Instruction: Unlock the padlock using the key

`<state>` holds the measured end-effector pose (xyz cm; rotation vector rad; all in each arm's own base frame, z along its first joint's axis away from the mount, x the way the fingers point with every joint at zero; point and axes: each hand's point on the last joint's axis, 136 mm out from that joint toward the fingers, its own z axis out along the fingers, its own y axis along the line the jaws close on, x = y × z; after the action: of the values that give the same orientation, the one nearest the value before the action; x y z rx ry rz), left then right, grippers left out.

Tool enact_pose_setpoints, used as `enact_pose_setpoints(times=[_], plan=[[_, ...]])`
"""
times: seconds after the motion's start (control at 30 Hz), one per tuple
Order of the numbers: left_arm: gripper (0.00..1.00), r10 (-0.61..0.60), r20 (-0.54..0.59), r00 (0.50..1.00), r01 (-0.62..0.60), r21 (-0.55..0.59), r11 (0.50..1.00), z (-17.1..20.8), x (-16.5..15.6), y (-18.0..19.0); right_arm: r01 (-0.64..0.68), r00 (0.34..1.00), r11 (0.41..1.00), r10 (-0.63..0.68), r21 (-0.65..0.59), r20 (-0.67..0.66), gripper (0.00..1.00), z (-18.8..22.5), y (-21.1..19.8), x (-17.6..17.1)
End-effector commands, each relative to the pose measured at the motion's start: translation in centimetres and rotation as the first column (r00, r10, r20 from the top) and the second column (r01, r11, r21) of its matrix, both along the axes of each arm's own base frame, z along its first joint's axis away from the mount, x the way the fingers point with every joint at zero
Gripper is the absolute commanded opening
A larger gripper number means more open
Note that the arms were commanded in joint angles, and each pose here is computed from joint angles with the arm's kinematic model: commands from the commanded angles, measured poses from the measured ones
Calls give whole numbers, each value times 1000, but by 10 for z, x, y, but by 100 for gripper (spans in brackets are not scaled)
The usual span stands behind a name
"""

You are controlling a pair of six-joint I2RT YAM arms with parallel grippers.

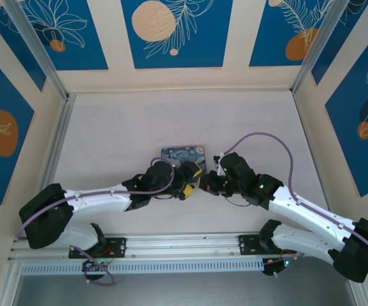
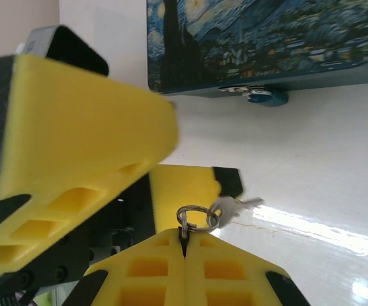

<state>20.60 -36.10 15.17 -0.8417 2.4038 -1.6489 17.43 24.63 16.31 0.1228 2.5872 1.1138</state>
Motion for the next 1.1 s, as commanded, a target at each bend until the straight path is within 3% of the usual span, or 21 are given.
enact_pose_setpoints(times=[0.0, 0.23, 0.47, 0.67, 1.07], plan=[[83, 31, 9, 999, -30, -77, 997, 20, 6, -14, -21, 999, 998, 20, 52, 29, 0, 23, 17, 3], [73, 42, -15, 999, -44, -122, 992, 16, 11, -22, -30, 999, 999, 29, 38, 35, 0, 27, 27, 2], [35, 70, -25, 997, -72, -116, 991, 8, 14, -16, 4, 1000, 1000, -4, 12, 24, 0, 19, 12, -3], [32, 66, -24, 998, -68, -91, 994, -1, 15, -14, 37, 999, 999, -37, 6, 26, 0, 17, -5, -3], [7, 56, -9, 998, -57, -64, 996, -5, 16, -14, 44, 999, 999, -44, 29, -3, 0, 10, -13, 2]])
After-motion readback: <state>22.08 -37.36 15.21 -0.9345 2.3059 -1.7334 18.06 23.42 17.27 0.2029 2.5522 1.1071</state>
